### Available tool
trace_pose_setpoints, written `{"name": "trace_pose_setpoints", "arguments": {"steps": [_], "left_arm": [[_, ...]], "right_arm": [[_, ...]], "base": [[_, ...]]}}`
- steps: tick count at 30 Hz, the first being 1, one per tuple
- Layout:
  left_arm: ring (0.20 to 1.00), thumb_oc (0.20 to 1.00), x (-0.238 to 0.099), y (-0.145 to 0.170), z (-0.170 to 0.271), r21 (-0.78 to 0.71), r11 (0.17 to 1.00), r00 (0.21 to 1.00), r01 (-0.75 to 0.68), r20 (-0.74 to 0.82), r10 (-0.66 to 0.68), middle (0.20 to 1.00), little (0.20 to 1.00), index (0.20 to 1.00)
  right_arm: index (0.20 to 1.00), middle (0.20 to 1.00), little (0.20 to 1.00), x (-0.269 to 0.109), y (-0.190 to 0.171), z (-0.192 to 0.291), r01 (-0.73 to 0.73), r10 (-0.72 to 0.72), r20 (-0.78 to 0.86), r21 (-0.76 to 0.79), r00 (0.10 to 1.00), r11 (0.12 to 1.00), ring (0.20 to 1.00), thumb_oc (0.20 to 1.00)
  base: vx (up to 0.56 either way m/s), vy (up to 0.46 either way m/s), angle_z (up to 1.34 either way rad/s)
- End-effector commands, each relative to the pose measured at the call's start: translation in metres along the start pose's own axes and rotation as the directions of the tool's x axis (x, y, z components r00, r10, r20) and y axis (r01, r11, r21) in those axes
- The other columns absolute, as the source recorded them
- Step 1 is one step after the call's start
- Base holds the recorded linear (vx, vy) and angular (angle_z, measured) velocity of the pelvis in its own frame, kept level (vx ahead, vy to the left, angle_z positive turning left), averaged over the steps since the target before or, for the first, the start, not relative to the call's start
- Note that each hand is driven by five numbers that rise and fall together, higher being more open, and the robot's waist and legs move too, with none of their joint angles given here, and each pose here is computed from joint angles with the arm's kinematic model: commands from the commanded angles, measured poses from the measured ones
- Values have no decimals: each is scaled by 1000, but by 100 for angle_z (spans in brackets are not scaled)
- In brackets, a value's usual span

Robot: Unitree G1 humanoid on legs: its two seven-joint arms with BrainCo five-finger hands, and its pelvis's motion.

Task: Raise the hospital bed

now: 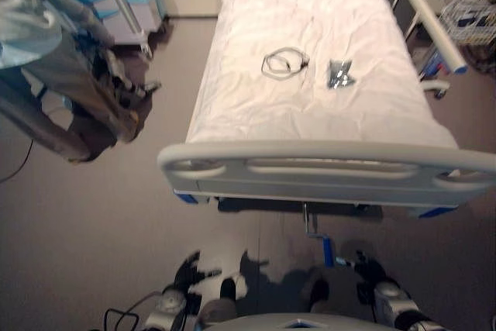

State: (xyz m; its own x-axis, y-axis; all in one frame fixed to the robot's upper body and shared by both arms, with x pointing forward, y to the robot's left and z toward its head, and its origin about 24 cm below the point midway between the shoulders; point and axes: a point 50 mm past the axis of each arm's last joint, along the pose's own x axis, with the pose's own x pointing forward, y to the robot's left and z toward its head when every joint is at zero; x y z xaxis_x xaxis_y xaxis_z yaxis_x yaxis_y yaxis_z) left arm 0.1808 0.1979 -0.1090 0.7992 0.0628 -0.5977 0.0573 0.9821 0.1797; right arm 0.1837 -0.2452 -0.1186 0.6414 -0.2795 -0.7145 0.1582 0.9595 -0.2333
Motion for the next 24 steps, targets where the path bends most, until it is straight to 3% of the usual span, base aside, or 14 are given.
{"name": "trace_pose_setpoints", "arguments": {"steps": [1, 2, 6, 8, 9, 10, 11, 12, 13, 20, 21, 24], "left_arm": [[1000, 1000, 11, 22, 55, -31, 998, 974, -52, 221, 58, 1000, 1000, 1000], [1000, 1000, 10, 22, 97, -47, 999, 925, -23, 379, 40, 1000, 1000, 1000], [1000, 1000, -6, 23, 170, -11, 1000, 779, 24, 627, -12, 1000, 1000, 1000], [1000, 1000, -23, 19, 208, 68, 996, 665, 64, 741, -94, 1000, 1000, 1000], [1000, 1000, -23, 19, 208, 68, 996, 665, 64, 741, -94, 1000, 1000, 1000], [1000, 1000, -34, 10, 231, 157, 985, 587, 73, 792, -170, 1000, 1000, 1000], [1000, 1000, -34, 10, 231, 158, 985, 586, 72, 792, -170, 1000, 1000, 1000], [1000, 1000, -59, -2, 259, 271, 960, 449, 72, 851, -274, 1000, 1000, 1000], [1000, 1000, -67, -6, 268, 296, 953, 404, 69, 865, -298, 1000, 1000, 1000], [1000, 1000, -107, -23, 305, 327, 940, 181, 101, 923, -340, 1000, 1000, 1000], [1000, 1000, -119, -25, 315, 329, 937, 115, 117, 933, -342, 1000, 1000, 1000], [1000, 1000, -130, -27, 321, 327, 934, 61, 143, 939, -338, 1000, 1000, 1000]], "right_arm": [[1000, 1000, 1000, 6, 0, 44, 20, -30, 147, 65, 989, 998, 1000, 1000], [1000, 1000, 1000, 9, -1, 62, 32, -49, 184, 95, 982, 995, 1000, 1000], [1000, 1000, 1000, 11, 2, 102, 23, -58, 277, 127, 959, 992, 1000, 1000], [1000, 1000, 1000, 11, 2, 118, 20, -63, 314, 140, 947, 990, 1000, 1000], [1000, 1000, 1000, 11, 2, 118, 20, -63, 314, 140, 947, 990, 1000, 1000], [1000, 1000, 1000, 10, 3, 131, 13, -60, 346, 136, 936, 991, 1000, 1000], [1000, 1000, 1000, 10, 3, 132, 13, -61, 347, 137, 936, 990, 1000, 1000], [1000, 1000, 1000, 5, 0, 150, -11, -57, 420, 156, 906, 988, 1000, 1000], [1000, 1000, 1000, 3, -1, 154, -15, -58, 438, 160, 897, 987, 1000, 1000], [1000, 1000, 1000, -14, 7, 191, -61, -49, 580, 168, 813, 984, 1000, 1000], [1000, 1000, 1000, -19, 9, 199, -82, -53, 609, 191, 791, 978, 1000, 1000], [1000, 1000, 1000, -22, 13, 205, -100, -47, 630, 195, 775, 976, 1000, 1000]], "base": [[-173, 14, 0], [-183, 20, 1], [-171, 8, 2], [-100, 1, -2], [-89, 22, -3], [-61, 20, -3], [-138, 33, -4], [-113, 16, -5], [-125, 15, -6], [-42, -22, 3], [-30, -36, -7], [-4, -12, -1]]}}
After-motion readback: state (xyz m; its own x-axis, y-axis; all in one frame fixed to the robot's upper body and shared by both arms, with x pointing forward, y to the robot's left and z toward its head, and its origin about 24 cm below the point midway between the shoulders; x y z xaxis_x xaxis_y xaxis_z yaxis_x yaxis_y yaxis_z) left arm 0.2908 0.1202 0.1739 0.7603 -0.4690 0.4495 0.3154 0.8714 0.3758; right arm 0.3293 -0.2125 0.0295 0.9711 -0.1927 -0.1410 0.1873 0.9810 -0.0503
